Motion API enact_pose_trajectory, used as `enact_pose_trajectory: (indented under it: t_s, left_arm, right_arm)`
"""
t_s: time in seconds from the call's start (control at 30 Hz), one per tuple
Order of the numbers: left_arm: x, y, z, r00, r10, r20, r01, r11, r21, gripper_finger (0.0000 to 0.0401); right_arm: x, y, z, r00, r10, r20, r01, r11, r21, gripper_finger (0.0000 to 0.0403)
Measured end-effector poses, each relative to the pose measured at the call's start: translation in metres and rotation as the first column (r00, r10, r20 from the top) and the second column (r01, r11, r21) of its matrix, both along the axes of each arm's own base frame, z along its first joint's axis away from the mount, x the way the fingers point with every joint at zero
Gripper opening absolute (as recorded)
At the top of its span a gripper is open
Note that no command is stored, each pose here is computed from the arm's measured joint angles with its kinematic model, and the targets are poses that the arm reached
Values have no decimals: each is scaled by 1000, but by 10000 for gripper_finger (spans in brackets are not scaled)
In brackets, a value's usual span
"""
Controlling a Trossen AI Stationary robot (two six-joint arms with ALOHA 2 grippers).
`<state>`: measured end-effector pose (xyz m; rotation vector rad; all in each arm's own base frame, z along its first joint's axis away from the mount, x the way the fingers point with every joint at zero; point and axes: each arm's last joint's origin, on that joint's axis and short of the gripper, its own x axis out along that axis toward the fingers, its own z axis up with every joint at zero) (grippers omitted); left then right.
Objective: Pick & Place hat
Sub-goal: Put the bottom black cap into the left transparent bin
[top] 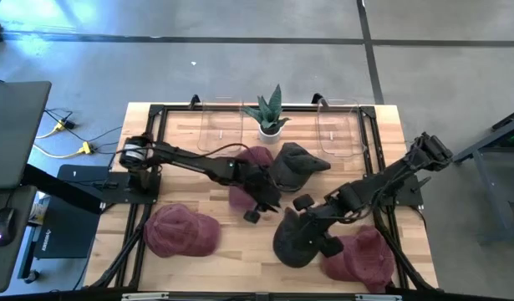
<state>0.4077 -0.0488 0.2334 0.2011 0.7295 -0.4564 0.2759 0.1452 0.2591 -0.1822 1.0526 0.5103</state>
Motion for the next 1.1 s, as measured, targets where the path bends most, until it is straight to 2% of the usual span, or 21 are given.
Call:
enact_pose_trajectory:
  t_s: [0.1,0.2,0.3,0.43,0.57,0.63,0.77,0.9,1.0,1.1]
  left_arm:
    - [-21,-2,3,997,48,-67,-45,998,53,61]
    - [-39,-1,4,995,79,-69,-78,997,17,48]
    - [-50,0,-6,993,115,-25,-115,993,-30,39]
    - [-54,1,-17,986,144,84,-135,985,-104,35]
    - [-52,-1,-17,984,119,134,-97,982,-159,35]
    - [-48,-2,-18,981,115,157,-87,980,-177,35]
    - [-47,-4,-27,986,115,122,-91,978,-188,34]
    - [-47,-5,-25,984,121,129,-96,979,-182,34]
    - [-46,-4,-25,983,126,134,-100,978,-181,34]
    - [-46,-4,-23,980,128,152,-100,978,-181,34]
  right_arm:
    - [14,-8,-10,998,55,13,-55,998,-8,6]
    - [26,-19,-20,999,44,6,-44,998,-33,9]
    - [33,-31,-28,999,-29,-24,28,998,-47,11]
    - [38,-50,-25,984,-153,-86,159,985,63,40]
    - [36,-65,-16,957,-238,-164,266,948,177,110]
    - [31,-68,-12,942,-265,-204,304,934,189,151]
    - [13,-72,-19,887,-335,-317,388,914,119,227]
    - [-15,-73,-48,829,-434,-353,489,869,81,265]
    - [-35,-72,-72,807,-482,-340,555,816,161,270]
    - [-47,-66,-92,825,-501,-260,564,755,335,270]
